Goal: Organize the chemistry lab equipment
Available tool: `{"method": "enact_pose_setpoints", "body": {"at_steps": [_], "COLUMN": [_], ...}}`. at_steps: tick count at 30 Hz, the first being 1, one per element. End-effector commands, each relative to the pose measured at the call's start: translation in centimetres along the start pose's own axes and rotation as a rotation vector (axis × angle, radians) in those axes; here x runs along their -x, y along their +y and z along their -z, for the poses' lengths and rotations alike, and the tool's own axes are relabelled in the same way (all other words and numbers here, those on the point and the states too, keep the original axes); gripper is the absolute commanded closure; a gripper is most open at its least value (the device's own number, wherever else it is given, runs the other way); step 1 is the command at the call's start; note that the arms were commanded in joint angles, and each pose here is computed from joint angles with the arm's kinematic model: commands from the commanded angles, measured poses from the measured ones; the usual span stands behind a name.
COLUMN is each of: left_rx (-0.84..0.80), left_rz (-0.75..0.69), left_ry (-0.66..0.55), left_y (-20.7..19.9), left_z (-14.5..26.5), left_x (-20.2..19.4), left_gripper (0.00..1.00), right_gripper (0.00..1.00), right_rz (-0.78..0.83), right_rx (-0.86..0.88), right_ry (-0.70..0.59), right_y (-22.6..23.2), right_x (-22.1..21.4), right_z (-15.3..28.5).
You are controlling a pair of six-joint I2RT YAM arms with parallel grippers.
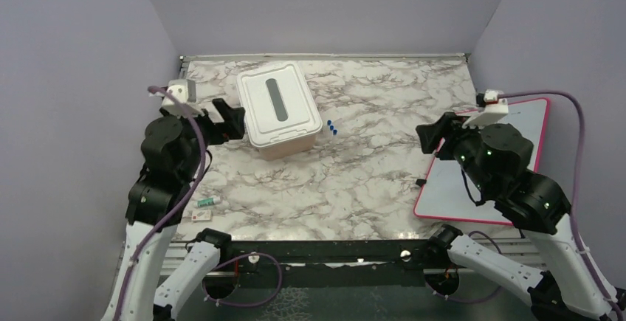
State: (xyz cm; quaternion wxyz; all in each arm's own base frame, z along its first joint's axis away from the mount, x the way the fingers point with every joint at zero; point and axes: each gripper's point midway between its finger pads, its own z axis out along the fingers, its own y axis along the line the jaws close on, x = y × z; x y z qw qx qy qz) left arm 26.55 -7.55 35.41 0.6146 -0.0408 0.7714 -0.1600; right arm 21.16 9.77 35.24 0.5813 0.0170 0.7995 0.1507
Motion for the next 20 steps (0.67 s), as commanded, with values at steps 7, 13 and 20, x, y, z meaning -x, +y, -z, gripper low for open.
{"method": "enact_pose_setpoints", "body": {"at_steps": [7,13,20], "left_rx": [0.183,0.244,0.215], "left_rz": [-0.110,-0.117,-0.149], "left_ry": [-0.195,-0.221,-0.175], "left_y": [4.3,5.3,4.8], "left_z": [9.3,10.5,9.3], "left_x": [3.5,4.4,3.5], "left_gripper": [0.01,0.01,0.01], "right_gripper": [0.37,0.37,0.37], "right_rz": [-0.007,-0.027,-0.030], "right_rx": [-0.173,-0.179,-0.166], "right_ry": [-0.161,-0.164,-0.150], "right_y": [-4.7,-4.6,-4.0], "right_x": [4.9,5.3,4.8], "right_z": [4.7,4.7,4.0]}}
